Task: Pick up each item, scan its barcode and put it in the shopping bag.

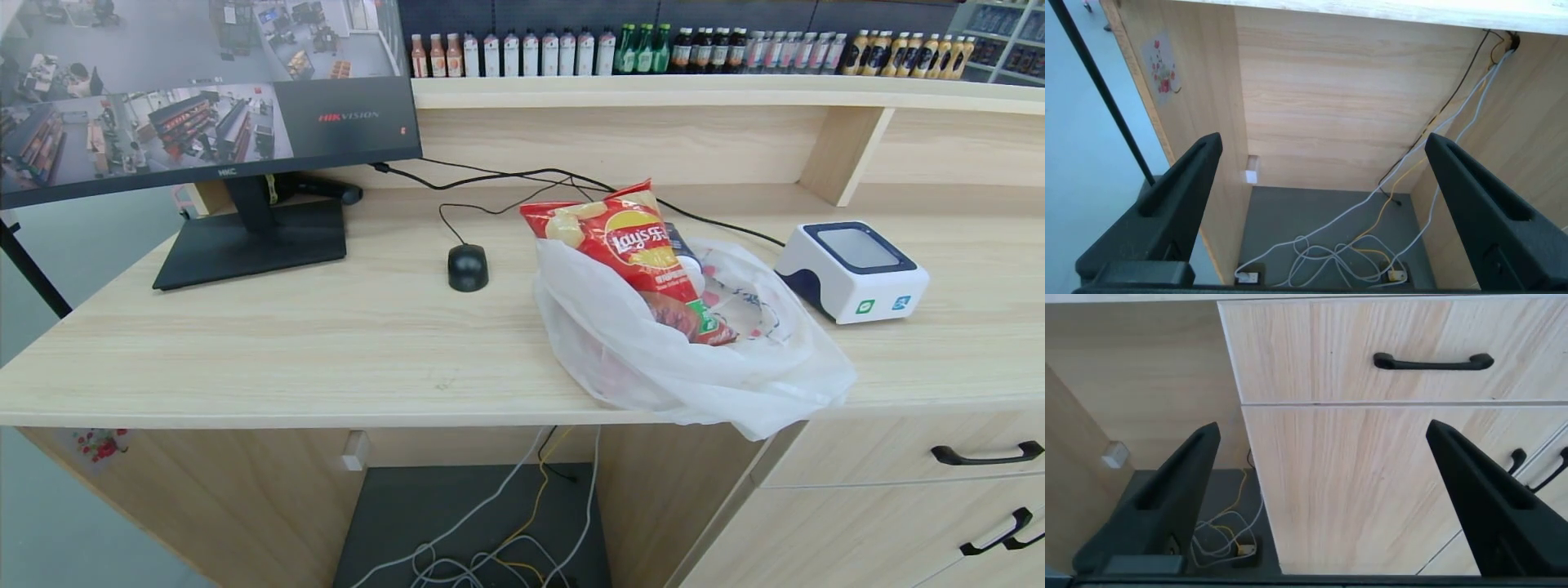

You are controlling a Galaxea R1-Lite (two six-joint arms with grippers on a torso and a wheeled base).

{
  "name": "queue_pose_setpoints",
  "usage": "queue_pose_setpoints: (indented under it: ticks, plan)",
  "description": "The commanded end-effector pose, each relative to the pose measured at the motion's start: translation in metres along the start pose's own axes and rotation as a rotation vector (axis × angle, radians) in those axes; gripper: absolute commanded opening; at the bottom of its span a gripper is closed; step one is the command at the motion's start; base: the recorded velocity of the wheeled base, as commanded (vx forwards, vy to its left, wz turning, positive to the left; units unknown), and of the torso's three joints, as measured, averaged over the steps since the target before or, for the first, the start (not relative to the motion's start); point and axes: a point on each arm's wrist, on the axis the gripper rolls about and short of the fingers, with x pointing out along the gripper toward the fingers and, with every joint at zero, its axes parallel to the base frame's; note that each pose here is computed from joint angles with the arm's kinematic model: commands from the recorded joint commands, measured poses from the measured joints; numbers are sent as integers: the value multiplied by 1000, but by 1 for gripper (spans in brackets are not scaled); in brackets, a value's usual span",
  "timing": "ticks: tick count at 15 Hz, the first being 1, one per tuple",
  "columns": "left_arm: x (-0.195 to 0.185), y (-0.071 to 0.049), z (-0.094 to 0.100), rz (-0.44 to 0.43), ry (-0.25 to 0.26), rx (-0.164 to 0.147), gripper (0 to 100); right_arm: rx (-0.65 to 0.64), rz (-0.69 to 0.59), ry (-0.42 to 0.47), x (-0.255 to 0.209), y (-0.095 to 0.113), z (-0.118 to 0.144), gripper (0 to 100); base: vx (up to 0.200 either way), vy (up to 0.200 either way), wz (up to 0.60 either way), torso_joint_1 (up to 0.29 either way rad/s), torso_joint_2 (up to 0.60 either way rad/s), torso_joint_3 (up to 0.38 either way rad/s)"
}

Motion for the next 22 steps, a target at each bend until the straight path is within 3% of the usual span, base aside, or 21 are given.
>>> queue_pose_setpoints:
  ticks: [1,4,22]
  plan:
    - [0,0,0,3,0,-1,100,2,0,1,0,0,0,100,0,0,0,0,0,0]
    - [0,0,0,1,0,-1,100,3,0,-2,0,0,0,100,0,0,0,0,0,0]
    - [0,0,0,3,1,-3,100,5,0,-1,0,0,0,100,0,-200,0,4,1,0]
